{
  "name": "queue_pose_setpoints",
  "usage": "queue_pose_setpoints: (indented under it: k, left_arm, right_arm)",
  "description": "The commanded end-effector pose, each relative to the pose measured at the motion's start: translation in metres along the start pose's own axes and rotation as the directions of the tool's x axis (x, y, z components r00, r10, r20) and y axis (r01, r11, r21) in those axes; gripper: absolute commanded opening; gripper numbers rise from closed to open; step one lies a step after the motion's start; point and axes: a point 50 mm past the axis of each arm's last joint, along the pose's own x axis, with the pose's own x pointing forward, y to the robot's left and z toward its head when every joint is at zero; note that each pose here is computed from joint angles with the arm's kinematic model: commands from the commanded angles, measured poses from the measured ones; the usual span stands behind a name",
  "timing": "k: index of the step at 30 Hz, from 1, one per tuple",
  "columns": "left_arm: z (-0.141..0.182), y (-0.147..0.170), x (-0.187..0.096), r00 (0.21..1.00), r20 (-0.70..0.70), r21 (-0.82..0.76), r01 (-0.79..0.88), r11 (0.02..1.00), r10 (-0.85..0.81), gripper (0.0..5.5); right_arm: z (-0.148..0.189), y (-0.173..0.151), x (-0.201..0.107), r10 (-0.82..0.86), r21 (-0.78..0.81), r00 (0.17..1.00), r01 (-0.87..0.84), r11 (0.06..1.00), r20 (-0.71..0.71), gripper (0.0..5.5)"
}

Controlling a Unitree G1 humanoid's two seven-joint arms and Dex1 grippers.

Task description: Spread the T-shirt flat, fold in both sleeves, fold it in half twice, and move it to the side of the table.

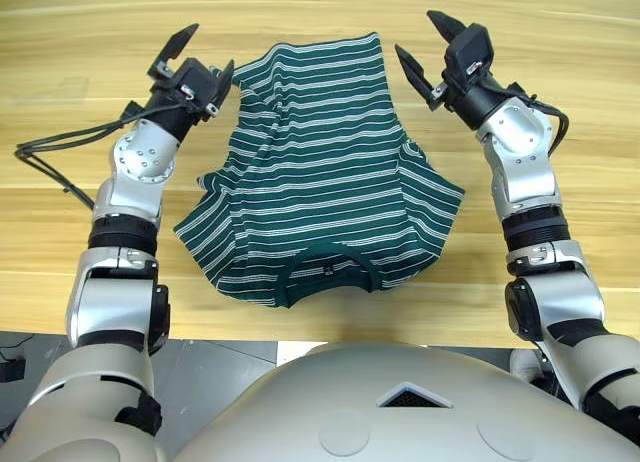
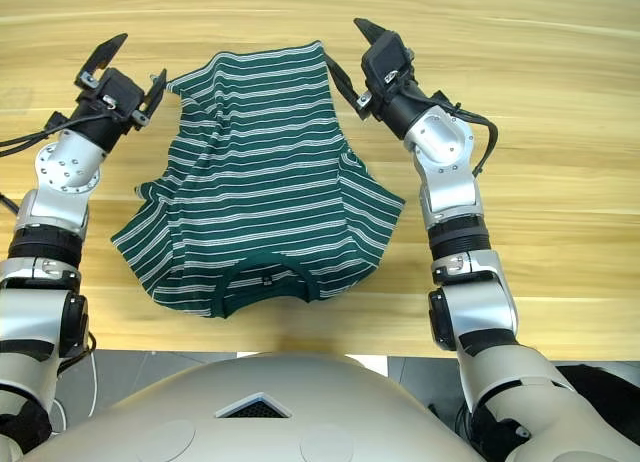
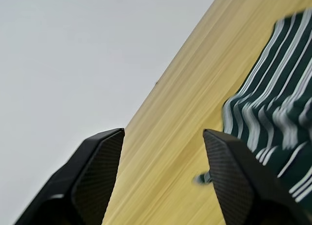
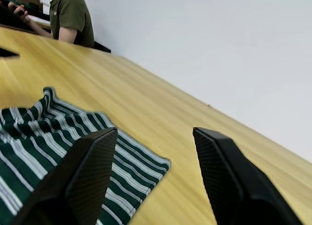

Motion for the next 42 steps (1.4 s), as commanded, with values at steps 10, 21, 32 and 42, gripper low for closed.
queue_pose_setpoints:
  k: [10, 21, 32, 42]
  left_arm:
    - [0.101, 0.057, -0.008, 0.883, 0.293, -0.203, -0.317, 0.926, 0.367, 3.00]
    - [0.113, 0.034, -0.006, 0.887, 0.330, -0.255, -0.246, 0.935, 0.323, 3.00]
    - [0.105, 0.022, -0.010, 0.904, 0.296, -0.255, -0.235, 0.938, 0.307, 3.00]
    - [0.098, 0.008, -0.010, 0.926, 0.259, -0.280, -0.200, 0.939, 0.275, 3.00]
  right_arm:
    - [-0.042, 0.010, 0.036, 0.164, -0.153, 0.845, -0.275, 0.949, -0.508, 2.87]
    - [-0.077, 0.018, 0.002, 0.198, -0.192, 0.737, -0.407, 0.893, -0.646, 2.87]
    - [-0.082, -0.031, -0.042, 0.066, -0.185, 0.800, -0.217, 0.958, -0.596, 2.87]
    - [-0.068, -0.033, -0.036, -0.013, -0.106, 0.916, -0.032, 0.994, -0.400, 2.87]
